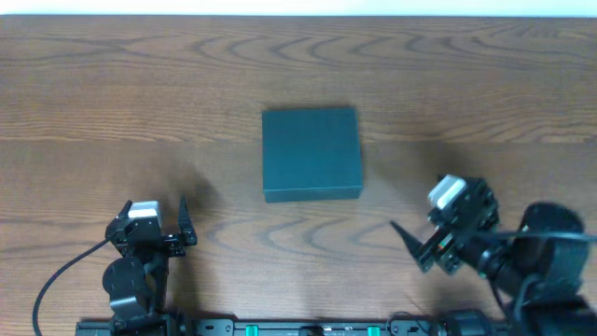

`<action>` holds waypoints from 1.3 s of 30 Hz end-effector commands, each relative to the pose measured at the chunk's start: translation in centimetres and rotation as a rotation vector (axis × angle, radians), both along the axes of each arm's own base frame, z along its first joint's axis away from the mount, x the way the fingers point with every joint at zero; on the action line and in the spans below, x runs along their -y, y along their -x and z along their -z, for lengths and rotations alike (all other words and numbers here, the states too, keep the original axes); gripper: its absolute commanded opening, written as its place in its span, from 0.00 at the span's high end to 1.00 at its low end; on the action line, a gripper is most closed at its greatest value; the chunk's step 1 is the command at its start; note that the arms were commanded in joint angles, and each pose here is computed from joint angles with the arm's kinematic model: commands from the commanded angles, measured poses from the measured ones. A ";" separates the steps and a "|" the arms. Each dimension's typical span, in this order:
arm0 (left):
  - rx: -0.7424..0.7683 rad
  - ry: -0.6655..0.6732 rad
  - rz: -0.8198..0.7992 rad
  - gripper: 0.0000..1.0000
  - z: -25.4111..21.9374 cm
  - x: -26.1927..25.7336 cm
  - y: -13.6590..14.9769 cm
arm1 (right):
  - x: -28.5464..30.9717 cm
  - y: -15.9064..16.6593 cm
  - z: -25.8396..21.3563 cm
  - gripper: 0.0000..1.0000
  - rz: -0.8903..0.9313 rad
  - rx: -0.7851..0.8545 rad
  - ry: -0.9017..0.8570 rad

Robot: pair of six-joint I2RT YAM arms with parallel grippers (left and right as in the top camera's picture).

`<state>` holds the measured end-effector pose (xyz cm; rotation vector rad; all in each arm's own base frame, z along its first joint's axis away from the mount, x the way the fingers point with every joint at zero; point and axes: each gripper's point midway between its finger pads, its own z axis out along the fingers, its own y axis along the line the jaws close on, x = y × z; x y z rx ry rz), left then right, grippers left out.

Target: Pack container

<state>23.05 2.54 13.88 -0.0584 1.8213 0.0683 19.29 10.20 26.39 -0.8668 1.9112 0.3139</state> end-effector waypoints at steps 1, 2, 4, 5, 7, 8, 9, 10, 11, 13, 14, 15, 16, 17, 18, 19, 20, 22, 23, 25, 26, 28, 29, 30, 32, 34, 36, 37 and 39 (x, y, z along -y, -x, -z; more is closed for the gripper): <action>-0.027 -0.011 0.001 0.05 1.2 0.0 0.0 | 0.1 0.8 3.8 0.01 -0.009 0.036 0.023; -0.027 -0.011 0.001 0.05 1.2 0.0 0.0 | 0.2 1.0 4.8 0.01 -0.009 0.045 0.022; -0.027 -0.011 0.001 0.05 1.2 0.0 0.0 | 0.2 1.5 6.6 0.01 -0.009 0.068 0.019; -0.027 -0.011 0.001 0.05 1.2 0.0 0.0 | 0.2 1.7 7.4 0.01 -0.008 0.082 0.018; -0.027 -0.011 0.001 0.05 1.2 0.0 0.0 | 0.3 2.1 9.2 0.01 -0.006 0.112 0.012; -0.027 -0.011 0.001 0.05 1.2 0.0 0.0 | 0.3 2.2 10.0 0.01 0.001 0.114 0.002; -0.027 -0.011 0.001 0.05 1.2 0.0 0.0 | 0.3 2.3 10.7 0.01 0.003 0.113 -0.003; -0.027 -0.011 0.001 0.05 1.2 0.0 0.0 | 0.3 2.4 11.5 0.01 0.003 0.114 -0.003; -0.027 -0.011 0.001 0.05 1.2 0.0 0.0 | 0.3 2.4 12.0 0.01 0.003 0.116 -0.004; -0.027 -0.011 0.001 0.05 1.2 0.0 0.0 | 0.3 2.4 12.8 0.01 0.008 0.116 -0.012; -0.027 -0.011 0.001 0.05 1.2 0.0 0.0 | 0.3 2.4 13.2 0.01 0.010 0.113 -0.015; -0.027 -0.011 0.001 0.05 1.2 0.0 0.0 | 0.3 2.4 13.8 0.01 0.009 0.095 -0.015; -0.027 -0.011 0.001 0.05 1.2 0.0 0.0 | 0.2 2.4 14.0 0.01 0.006 0.090 -0.015; -0.027 -0.011 0.001 0.05 1.2 0.0 0.0 | 0.2 2.4 14.3 0.01 0.005 0.085 -0.014; -0.027 -0.011 0.001 0.05 1.2 0.0 0.0 | 0.2 2.4 14.6 0.01 0.004 0.078 -0.014; -0.027 -0.011 0.001 0.05 1.2 0.0 0.0 | 0.1 2.5 15.2 0.01 0.002 0.064 -0.013; -0.027 -0.011 0.001 0.05 1.2 0.0 0.0 | 0.0 2.5 15.9 0.01 -0.004 0.046 -0.013; -0.027 -0.011 0.001 0.05 1.2 0.0 0.0 | 0.0 2.6 16.7 0.01 -0.003 0.020 -0.018; -0.027 -0.011 0.001 0.05 1.2 0.0 0.0 | -0.1 2.6 16.6 0.01 -0.006 0.025 -0.019; -0.027 -0.011 0.001 0.05 1.2 0.0 0.0 | -0.1 2.6 16.6 0.01 -0.006 0.025 -0.018; -0.027 -0.011 0.001 0.05 1.2 0.0 0.0 | -0.1 2.6 16.6 0.01 -0.007 0.024 -0.018; -0.027 -0.011 0.001 0.05 1.2 0.0 0.0 | -0.1 2.6 16.6 0.01 -0.006 0.024 -0.018; -0.027 -0.011 0.001 0.05 1.2 0.0 0.0 | -0.1 2.6 16.6 0.01 -0.006 0.024 -0.018; -0.027 -0.011 0.001 0.05 1.2 0.0 0.0 | -0.1 2.6 16.6 0.01 -0.006 0.024 -0.018; -0.027 -0.011 0.001 0.05 1.2 0.0 0.0 | -0.1 2.6 16.6 0.01 -0.006 0.024 -0.018; -0.027 -0.011 0.001 0.05 1.2 0.0 0.0 | -0.1 2.6 16.6 0.01 -0.006 0.024 -0.018; -0.027 -0.011 0.001 0.05 1.2 0.0 0.0 | -0.1 2.6 16.6 0.01 -0.006 0.024 -0.018; -0.027 -0.011 0.001 0.05 1.2 0.0 0.0 | -0.1 2.6 16.6 0.01 -0.006 0.024 -0.018; -0.027 -0.011 0.001 0.05 1.2 0.0 0.0 | -0.1 2.6 16.6 0.01 -0.006 0.024 -0.018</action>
